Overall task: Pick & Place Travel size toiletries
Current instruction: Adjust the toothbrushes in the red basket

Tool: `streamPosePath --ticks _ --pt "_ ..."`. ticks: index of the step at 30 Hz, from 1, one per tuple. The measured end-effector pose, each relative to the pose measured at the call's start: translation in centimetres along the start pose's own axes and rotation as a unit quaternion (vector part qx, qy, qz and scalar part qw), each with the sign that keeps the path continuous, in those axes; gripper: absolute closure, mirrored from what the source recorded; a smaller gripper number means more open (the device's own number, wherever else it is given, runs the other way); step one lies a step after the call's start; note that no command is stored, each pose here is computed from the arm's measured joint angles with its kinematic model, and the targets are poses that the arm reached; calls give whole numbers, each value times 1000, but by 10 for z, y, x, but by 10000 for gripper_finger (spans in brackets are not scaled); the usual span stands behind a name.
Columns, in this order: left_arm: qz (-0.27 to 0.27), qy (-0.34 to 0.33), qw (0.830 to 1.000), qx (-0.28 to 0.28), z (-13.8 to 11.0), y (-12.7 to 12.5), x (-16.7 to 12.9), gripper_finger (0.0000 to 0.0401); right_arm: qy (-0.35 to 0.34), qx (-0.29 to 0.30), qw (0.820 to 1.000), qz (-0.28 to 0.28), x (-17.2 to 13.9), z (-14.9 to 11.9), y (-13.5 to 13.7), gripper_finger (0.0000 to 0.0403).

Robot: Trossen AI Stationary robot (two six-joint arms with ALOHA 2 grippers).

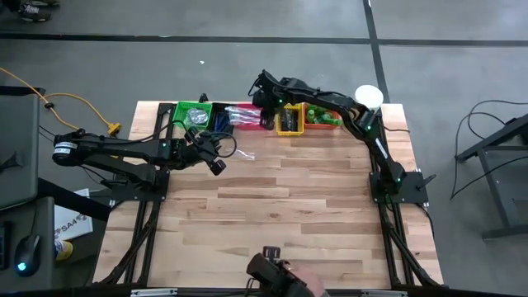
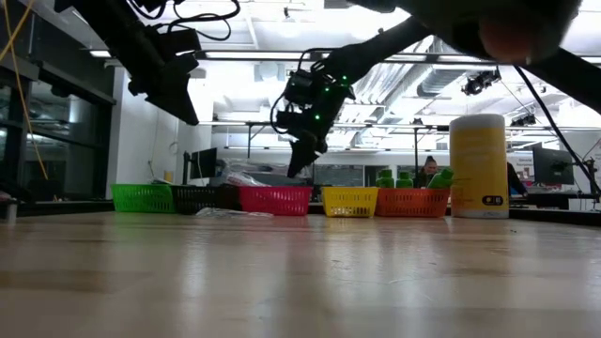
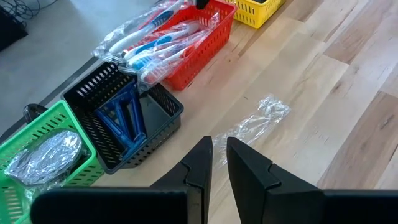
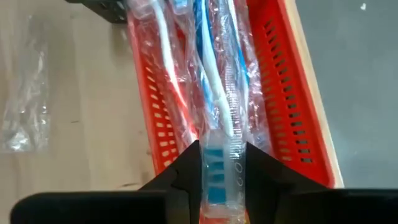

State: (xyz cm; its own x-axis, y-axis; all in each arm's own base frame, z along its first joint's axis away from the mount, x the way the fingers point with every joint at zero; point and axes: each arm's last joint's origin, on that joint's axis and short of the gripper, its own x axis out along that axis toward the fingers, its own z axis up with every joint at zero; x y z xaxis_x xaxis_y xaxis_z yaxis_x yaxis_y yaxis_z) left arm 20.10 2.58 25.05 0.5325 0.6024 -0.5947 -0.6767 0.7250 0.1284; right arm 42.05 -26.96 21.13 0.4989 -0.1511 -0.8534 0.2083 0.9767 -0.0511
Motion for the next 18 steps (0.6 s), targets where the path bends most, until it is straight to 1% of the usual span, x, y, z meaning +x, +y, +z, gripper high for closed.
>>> streamPosePath --ticks 2,5,10,15,18 --pt "0 0 1000 0 0 0 0 352 -1 10 1000 2 0 0 -1 321" --pt "-3 1 1000 0 0 0 0 352 -3 36 999 17 2 -2 -2 314" --pt "-3 1 1000 0 0 0 0 352 -5 59 997 43 1 -3 -3 302" --pt "-3 1 1000 0 0 0 0 352 -3 60 997 42 1 -3 -3 284" --pt "-3 1 1000 0 0 0 0 352 -4 50 998 42 2 -3 -3 263"
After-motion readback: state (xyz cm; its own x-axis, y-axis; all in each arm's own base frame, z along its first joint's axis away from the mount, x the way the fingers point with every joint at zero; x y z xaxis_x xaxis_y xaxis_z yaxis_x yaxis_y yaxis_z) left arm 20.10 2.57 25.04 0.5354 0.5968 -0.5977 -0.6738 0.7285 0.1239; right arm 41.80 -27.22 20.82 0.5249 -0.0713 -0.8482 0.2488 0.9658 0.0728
